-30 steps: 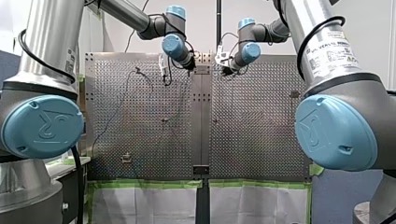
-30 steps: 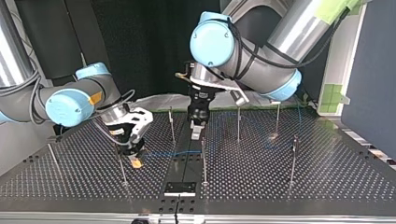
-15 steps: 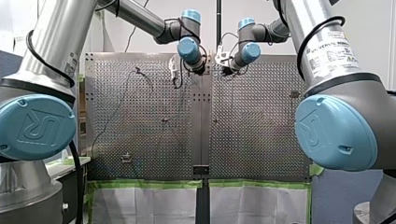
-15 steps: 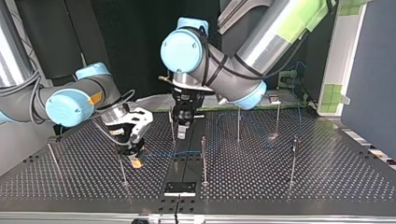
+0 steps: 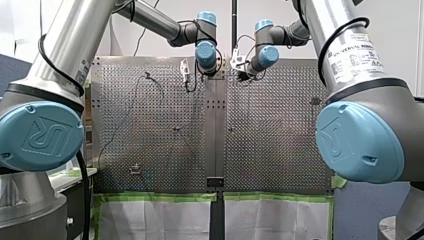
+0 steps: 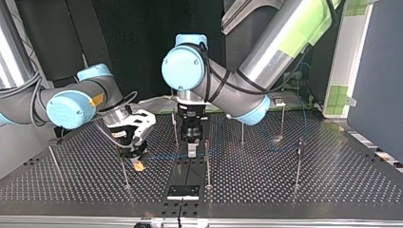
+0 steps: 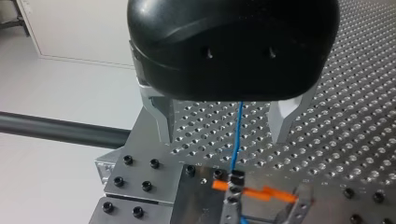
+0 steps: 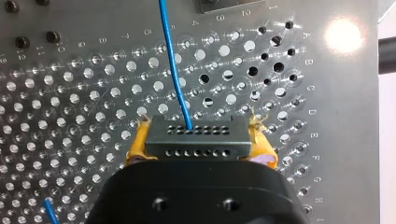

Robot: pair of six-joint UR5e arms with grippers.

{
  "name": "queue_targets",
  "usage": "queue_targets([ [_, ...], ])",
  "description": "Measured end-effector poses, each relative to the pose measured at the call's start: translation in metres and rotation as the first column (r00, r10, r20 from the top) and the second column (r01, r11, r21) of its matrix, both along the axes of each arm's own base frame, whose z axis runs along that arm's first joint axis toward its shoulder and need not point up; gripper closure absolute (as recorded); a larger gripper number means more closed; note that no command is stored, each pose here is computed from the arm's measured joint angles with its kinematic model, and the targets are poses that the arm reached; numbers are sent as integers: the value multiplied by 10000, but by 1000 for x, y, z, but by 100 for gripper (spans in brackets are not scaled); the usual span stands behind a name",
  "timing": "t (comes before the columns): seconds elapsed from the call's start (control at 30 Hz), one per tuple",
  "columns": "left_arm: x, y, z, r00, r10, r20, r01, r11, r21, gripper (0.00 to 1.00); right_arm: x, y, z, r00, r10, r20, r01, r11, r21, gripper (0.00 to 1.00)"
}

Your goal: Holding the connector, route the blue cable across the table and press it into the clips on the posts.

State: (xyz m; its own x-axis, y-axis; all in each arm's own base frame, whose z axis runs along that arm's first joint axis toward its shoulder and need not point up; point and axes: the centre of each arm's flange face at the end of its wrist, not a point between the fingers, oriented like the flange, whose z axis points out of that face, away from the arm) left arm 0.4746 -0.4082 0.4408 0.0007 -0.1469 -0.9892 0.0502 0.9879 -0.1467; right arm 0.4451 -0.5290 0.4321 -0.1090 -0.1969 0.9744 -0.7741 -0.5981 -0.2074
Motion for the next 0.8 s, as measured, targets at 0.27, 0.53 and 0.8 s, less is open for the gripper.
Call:
queue_targets([
  [0.27,5,-9,-9,9994,-230,-250,234,9996,168,0,-1,-1,0,10000,-24,3,24,10000,3,100],
  [0.53,29,-18,-15,10000,26,-26,-26,10000,-33,0,-2,-1,0,10000,-31,4,31,10000,10,100],
  [0.8,41,-19,-13,10000,57,61,-56,10000,-82,0,-1,-1,0,10000,-22,12,22,10000,9,100],
])
